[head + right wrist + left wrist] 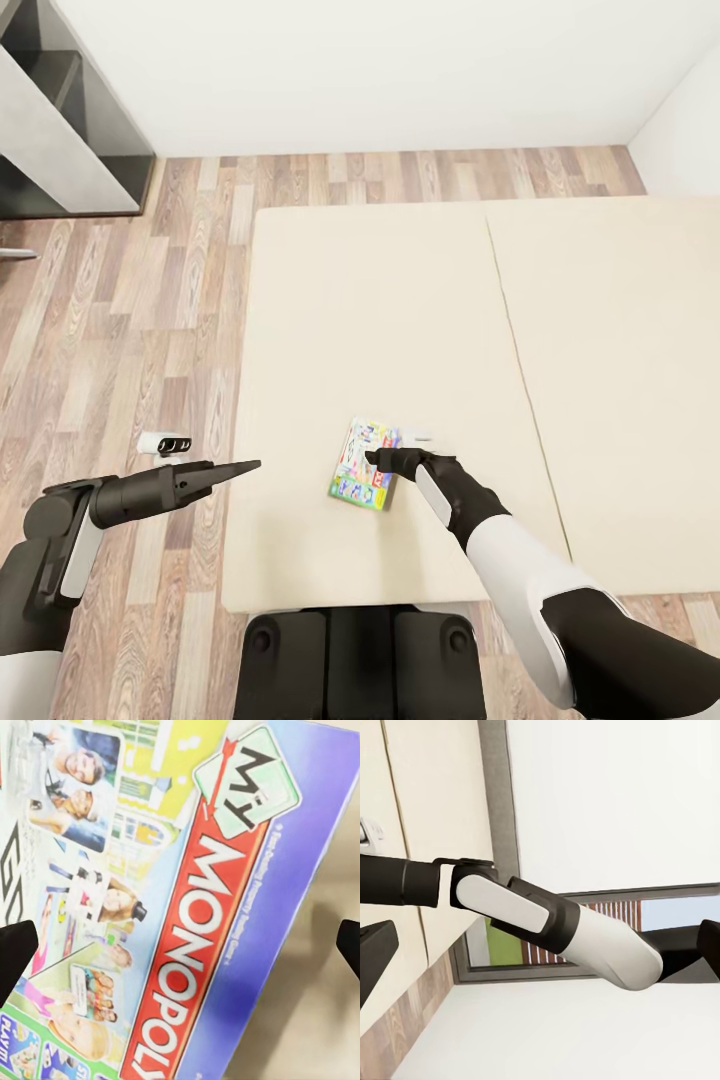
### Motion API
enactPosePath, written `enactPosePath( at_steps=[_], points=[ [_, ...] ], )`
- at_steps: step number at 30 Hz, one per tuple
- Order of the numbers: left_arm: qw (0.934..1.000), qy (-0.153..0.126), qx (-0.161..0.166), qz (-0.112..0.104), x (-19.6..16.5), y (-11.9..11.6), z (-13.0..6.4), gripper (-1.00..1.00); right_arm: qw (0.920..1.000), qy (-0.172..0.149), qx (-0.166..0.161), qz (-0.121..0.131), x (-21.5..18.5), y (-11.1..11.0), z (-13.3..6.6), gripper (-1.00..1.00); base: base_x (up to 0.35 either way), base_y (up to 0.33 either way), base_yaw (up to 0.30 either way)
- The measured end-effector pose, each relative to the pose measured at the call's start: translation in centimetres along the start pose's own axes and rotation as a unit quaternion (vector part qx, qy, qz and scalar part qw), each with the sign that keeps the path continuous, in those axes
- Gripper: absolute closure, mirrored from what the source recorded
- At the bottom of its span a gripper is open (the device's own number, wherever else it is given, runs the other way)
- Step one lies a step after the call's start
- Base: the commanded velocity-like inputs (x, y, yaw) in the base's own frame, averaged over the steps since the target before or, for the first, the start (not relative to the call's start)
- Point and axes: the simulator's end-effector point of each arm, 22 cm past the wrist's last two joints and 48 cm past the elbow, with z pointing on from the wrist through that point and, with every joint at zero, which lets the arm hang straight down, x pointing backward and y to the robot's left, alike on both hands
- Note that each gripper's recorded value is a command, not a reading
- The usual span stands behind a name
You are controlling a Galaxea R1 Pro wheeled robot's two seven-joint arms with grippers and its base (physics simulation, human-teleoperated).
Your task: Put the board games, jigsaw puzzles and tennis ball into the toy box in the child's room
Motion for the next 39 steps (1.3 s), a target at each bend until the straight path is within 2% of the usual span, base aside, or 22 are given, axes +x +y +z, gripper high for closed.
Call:
enactPosePath(
  at_steps=[27, 34, 39],
  points=[
    [1.0, 0.001, -0.002, -0.006, 0.2, 0.6, 0.0, -1.0, 1.0, 0.0, -0.008, -0.002, 0.3, 0.2, 0.5, -1.0, 0.0, 0.0, 0.0],
    [1.0, 0.001, -0.002, -0.006, 0.2, 0.6, 0.0, -1.0, 0.9995, -0.002, -0.014, -0.029, 0.0, 1.2, 0.4, -1.0, 0.0, 0.0, 0.0],
    [1.0, 0.001, -0.002, -0.006, 0.3, 0.6, 0.0, -1.0, 0.9993, -0.002, -0.015, -0.035, 0.0, 1.4, 0.4, -1.0, 0.0, 0.0, 0.0]
  ],
)
